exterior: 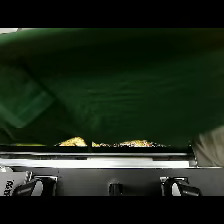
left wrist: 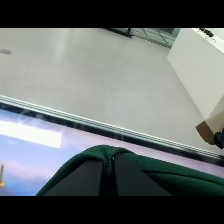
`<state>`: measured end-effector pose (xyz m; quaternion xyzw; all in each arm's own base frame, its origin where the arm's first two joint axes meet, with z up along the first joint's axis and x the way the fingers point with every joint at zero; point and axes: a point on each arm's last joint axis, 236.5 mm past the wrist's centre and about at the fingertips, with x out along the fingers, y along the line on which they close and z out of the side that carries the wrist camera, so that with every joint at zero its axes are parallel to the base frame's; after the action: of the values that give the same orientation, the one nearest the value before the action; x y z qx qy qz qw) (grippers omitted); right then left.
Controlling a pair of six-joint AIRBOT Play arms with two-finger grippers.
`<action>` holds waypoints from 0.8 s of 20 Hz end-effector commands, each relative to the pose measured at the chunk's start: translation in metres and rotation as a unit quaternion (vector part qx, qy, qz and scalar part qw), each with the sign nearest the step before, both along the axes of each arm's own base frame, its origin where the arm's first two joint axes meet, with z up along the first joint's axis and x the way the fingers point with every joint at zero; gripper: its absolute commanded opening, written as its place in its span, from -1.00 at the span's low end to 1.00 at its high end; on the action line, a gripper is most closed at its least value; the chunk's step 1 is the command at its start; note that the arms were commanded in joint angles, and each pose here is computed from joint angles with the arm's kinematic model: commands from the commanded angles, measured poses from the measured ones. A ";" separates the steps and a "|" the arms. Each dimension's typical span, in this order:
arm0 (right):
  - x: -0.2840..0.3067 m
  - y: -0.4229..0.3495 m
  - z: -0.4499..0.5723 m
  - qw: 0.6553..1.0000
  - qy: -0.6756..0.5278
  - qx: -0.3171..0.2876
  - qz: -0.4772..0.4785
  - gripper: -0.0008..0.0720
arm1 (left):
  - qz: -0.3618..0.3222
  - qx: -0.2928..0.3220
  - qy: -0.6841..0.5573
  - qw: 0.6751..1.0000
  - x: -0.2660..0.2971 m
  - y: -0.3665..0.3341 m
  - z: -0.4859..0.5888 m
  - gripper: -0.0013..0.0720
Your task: Fold the clothes and pants, and hang the long-sleeved shirts on hangers.
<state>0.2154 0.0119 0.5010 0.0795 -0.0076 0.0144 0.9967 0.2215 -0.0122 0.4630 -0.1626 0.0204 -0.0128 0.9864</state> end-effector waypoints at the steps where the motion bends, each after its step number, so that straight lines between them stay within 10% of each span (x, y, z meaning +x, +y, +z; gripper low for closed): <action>1: 0.031 -0.010 -0.027 0.998 0.059 0.023 -0.004 -0.91 | -0.007 0.008 0.036 0.999 0.027 0.006 -0.021 -0.92; 10: 0.265 -0.037 -0.350 0.872 0.471 0.119 0.064 -0.91 | -0.173 -0.030 0.312 0.934 0.237 -0.029 -0.250 -0.92; 16: 0.361 -0.035 -0.493 0.875 0.478 0.070 0.029 -0.91 | -0.147 -0.050 0.384 0.910 0.345 -0.034 -0.435 -0.92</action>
<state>0.5372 -0.0204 0.0706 0.1660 0.4786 0.0285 0.8617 0.5257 -0.0442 0.1083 -0.1988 0.4052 -0.1118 0.8853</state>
